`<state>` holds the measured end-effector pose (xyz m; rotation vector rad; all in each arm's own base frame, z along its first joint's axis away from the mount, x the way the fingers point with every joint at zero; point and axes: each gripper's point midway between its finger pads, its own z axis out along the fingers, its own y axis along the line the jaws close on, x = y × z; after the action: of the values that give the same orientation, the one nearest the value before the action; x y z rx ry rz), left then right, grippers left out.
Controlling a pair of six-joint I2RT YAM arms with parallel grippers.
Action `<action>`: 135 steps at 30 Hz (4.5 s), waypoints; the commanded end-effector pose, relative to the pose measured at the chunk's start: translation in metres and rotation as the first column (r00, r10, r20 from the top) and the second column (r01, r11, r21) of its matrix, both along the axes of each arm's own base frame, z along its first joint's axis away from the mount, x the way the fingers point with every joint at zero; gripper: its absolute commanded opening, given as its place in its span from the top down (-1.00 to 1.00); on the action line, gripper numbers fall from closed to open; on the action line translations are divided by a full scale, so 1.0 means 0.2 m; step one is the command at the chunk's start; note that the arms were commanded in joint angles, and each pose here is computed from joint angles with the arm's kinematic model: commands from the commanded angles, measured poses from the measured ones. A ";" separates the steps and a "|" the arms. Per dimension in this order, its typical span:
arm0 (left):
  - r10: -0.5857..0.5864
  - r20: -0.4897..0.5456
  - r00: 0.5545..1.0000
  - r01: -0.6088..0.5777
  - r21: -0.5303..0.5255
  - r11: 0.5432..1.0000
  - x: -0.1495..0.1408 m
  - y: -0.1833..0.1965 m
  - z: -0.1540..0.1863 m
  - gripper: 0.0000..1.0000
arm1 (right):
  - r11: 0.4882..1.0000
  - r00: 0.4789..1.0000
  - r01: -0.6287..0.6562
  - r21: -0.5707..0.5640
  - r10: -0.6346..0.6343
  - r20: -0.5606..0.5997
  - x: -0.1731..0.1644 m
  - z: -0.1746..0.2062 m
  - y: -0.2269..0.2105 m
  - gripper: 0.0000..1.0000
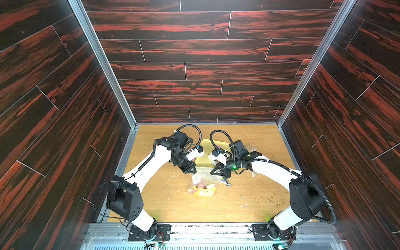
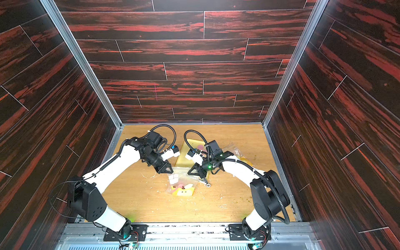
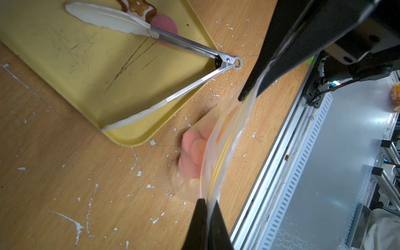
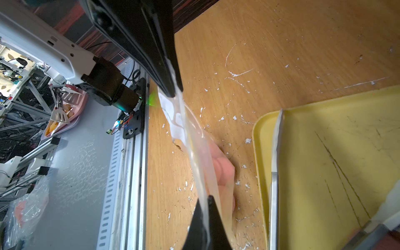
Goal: Put the cookies into a resealable bag to prevent moisture
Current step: Close the ziploc bag at the center of the board, then pick up the ziploc bag from the center of the board, then place the ziploc bag at the center of the board, then pick up the ziploc bag from the center of the board.
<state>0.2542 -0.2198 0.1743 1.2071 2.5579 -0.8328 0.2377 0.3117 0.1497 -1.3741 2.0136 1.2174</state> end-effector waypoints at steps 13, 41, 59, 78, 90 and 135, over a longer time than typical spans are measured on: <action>0.027 0.041 0.999 -0.029 0.057 0.998 -0.02 0.09 0.03 1.00 | 0.997 0.996 0.081 0.014 -0.080 -0.036 0.02 0.00 -0.10 0.77; 0.606 0.405 0.685 -0.724 0.285 0.628 0.52 0.79 0.07 1.00 | 0.890 0.885 0.456 -0.029 -0.449 0.127 0.28 -0.05 -0.28 0.00; 0.747 0.526 0.406 -0.912 0.285 0.295 0.81 1.21 0.03 0.63 | 0.287 0.361 0.919 -0.270 -0.889 0.283 0.64 -0.21 -0.96 -0.78; 0.807 0.496 0.322 -0.915 -0.056 0.399 0.59 1.08 0.41 -0.98 | -0.185 -0.072 0.836 -0.516 -0.970 0.231 1.16 -0.48 -1.25 -0.95; 0.808 0.164 0.566 -0.774 -0.232 0.589 0.55 0.48 0.30 -0.98 | -0.221 -0.077 0.733 -0.643 -0.966 0.245 1.18 -0.70 -1.24 -0.86; 0.662 -0.090 0.745 -0.626 -0.439 0.645 0.39 -0.28 0.49 -0.69 | 0.578 0.632 0.736 0.354 -0.774 -0.050 0.53 0.65 -0.17 0.93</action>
<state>0.3342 -0.2747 0.2532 0.1657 2.3263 -1.0045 0.3505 0.2583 0.2470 -0.2319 2.0017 0.8340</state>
